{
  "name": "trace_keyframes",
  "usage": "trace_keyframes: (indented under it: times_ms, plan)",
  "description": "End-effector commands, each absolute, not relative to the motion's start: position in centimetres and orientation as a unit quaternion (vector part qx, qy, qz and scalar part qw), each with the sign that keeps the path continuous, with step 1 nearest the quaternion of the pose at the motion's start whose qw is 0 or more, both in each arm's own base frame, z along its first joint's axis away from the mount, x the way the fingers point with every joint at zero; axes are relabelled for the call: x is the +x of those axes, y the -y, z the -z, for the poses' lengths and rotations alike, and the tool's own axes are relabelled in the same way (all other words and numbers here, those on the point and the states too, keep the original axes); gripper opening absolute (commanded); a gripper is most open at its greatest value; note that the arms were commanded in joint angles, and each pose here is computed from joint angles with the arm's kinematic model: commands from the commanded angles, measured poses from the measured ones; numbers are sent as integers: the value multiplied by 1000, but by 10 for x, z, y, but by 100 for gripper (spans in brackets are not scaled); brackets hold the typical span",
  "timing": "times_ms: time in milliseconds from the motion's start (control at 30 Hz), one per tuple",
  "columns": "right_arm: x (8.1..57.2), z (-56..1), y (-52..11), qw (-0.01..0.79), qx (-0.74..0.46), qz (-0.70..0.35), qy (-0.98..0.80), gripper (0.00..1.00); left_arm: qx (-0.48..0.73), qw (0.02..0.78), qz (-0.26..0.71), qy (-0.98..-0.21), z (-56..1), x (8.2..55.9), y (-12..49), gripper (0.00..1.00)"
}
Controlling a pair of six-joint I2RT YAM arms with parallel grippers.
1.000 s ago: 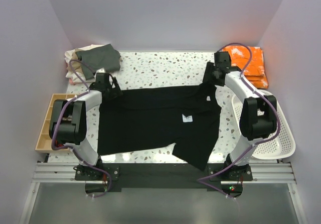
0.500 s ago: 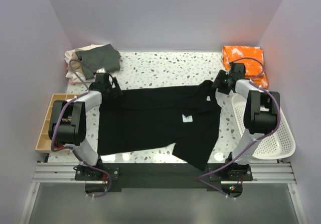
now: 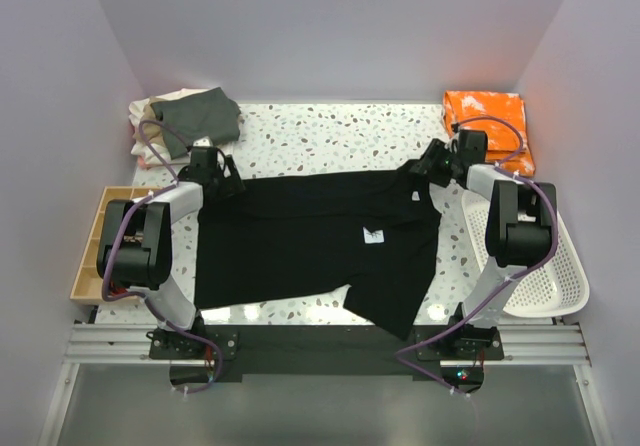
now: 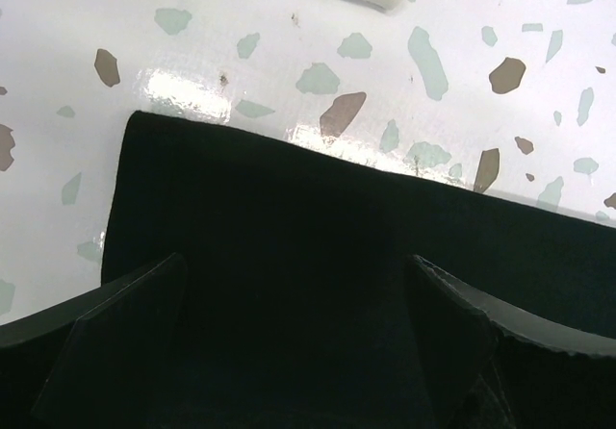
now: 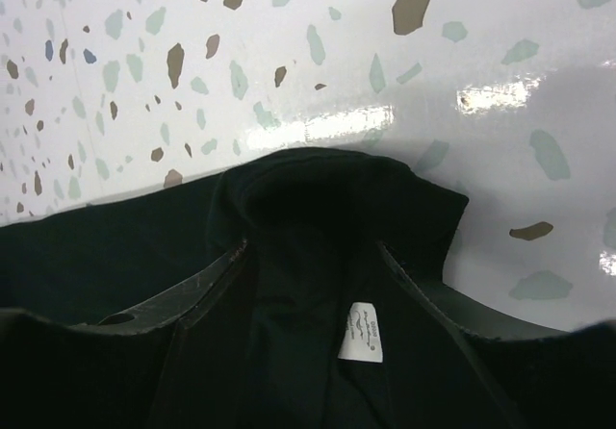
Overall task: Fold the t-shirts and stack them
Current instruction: Fold the flattened tshirt in 1/3 of the way
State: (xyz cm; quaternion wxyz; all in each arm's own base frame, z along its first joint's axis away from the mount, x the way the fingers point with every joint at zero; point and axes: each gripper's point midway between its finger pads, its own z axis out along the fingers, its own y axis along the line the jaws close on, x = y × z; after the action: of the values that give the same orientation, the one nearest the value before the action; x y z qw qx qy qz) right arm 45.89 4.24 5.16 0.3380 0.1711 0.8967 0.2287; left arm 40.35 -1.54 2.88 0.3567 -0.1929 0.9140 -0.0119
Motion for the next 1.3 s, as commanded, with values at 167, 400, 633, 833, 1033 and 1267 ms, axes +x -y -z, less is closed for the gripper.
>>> trace_keyframes:
  times_ms: [167, 400, 633, 833, 1033, 1267]
  plan:
    - [487, -66, -50, 361, 154, -258, -883, 40, -187, 376, 16, -908, -34, 413, 13, 100]
    - [488, -61, -38, 360, 172, -241, -884, 0, -189, 369, 13, -910, -29, 413, 10, 100]
    - [473, -62, -2, 368, 212, -152, -893, 0, -217, 375, 12, -901, -26, 412, -8, 100]
    - [460, -43, 13, 318, 244, -101, -910, 0, -228, 376, 12, -898, -27, 413, -17, 100]
    - [457, -44, 13, 311, 243, -97, -913, 17, -223, 379, 30, -898, -26, 415, -11, 100]
    - [448, -127, -19, 377, 189, -114, -899, 60, -205, 428, 63, -878, -60, 421, 3, 100]
